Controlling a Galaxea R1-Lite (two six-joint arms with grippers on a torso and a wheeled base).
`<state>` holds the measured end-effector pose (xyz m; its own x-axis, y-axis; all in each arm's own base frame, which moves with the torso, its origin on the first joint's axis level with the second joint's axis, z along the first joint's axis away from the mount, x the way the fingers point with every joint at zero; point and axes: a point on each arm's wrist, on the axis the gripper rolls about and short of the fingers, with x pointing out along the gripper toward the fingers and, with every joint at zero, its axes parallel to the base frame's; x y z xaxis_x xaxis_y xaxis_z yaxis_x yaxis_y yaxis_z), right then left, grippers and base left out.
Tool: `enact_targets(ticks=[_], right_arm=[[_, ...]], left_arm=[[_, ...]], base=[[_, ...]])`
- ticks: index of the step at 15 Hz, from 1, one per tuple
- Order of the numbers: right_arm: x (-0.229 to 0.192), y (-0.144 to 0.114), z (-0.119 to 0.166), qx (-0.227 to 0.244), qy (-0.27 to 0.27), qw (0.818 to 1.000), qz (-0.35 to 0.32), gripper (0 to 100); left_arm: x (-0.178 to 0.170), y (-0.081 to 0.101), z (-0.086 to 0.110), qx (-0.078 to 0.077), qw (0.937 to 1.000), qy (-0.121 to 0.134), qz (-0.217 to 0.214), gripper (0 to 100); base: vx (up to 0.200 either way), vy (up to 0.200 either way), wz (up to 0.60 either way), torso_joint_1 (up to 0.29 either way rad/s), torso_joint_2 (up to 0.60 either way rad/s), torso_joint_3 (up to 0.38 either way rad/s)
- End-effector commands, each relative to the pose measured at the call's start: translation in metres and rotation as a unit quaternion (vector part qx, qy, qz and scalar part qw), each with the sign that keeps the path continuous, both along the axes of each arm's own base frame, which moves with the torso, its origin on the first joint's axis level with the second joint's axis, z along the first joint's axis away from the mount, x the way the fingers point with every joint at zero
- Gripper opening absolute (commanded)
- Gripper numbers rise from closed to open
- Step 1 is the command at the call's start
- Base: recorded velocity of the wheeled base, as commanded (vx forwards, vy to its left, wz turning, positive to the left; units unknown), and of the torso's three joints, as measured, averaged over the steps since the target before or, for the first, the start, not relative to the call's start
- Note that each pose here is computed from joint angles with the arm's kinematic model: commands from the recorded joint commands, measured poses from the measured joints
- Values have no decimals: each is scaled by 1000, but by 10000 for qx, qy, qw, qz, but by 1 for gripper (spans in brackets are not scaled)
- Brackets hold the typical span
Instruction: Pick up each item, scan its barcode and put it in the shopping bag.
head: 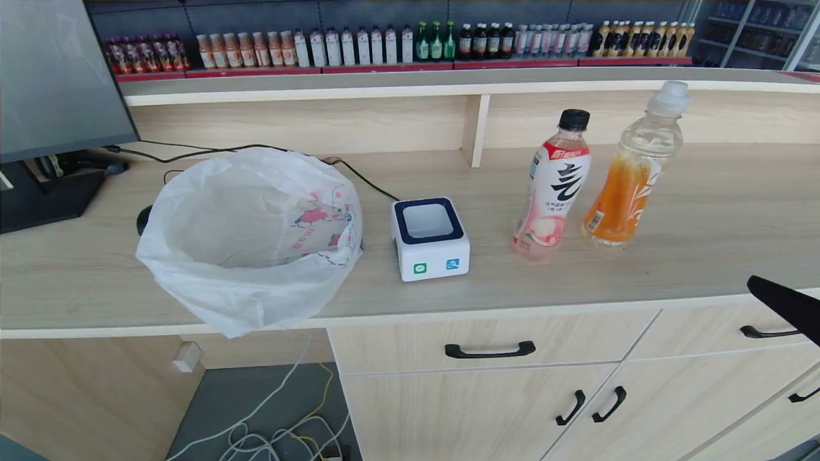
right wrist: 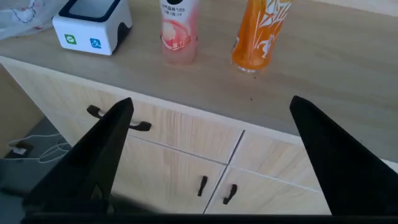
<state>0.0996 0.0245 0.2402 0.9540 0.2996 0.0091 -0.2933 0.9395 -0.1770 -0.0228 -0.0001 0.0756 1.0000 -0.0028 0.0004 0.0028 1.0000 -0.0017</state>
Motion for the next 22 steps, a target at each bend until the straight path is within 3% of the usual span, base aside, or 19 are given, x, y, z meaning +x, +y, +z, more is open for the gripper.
enact_targets(ticks=[1,3,5,9,11,15,22], right_arm=[[66,27,1,-59,-271,9994,185,100],[83,56,12,287,-735,9963,340,100],[84,74,11,354,-674,9960,473,100],[88,79,15,435,-716,9953,492,100],[86,80,9,514,-674,9964,37,100],[84,84,6,669,-557,9961,113,100],[111,97,-1,820,-540,9950,-158,100]], left_arm=[[0,0,0,1,10000,-6,-2,100],[0,0,0,1,10000,-6,-2,100],[0,0,0,-7,10000,-6,-2,100],[0,0,0,1,10000,-6,-2,100],[0,0,0,1,10000,-6,-2,100],[0,0,0,1,10000,-6,-2,100],[0,0,0,-7,10000,-6,-2,100]], base=[[0,0,0,0,0,0],[0,0,0,0,0,0],[0,0,0,0,0,0],[0,0,0,0,0,0],[0,0,0,0,0,0],[0,0,0,0,0,0],[0,0,0,0,0,0]])
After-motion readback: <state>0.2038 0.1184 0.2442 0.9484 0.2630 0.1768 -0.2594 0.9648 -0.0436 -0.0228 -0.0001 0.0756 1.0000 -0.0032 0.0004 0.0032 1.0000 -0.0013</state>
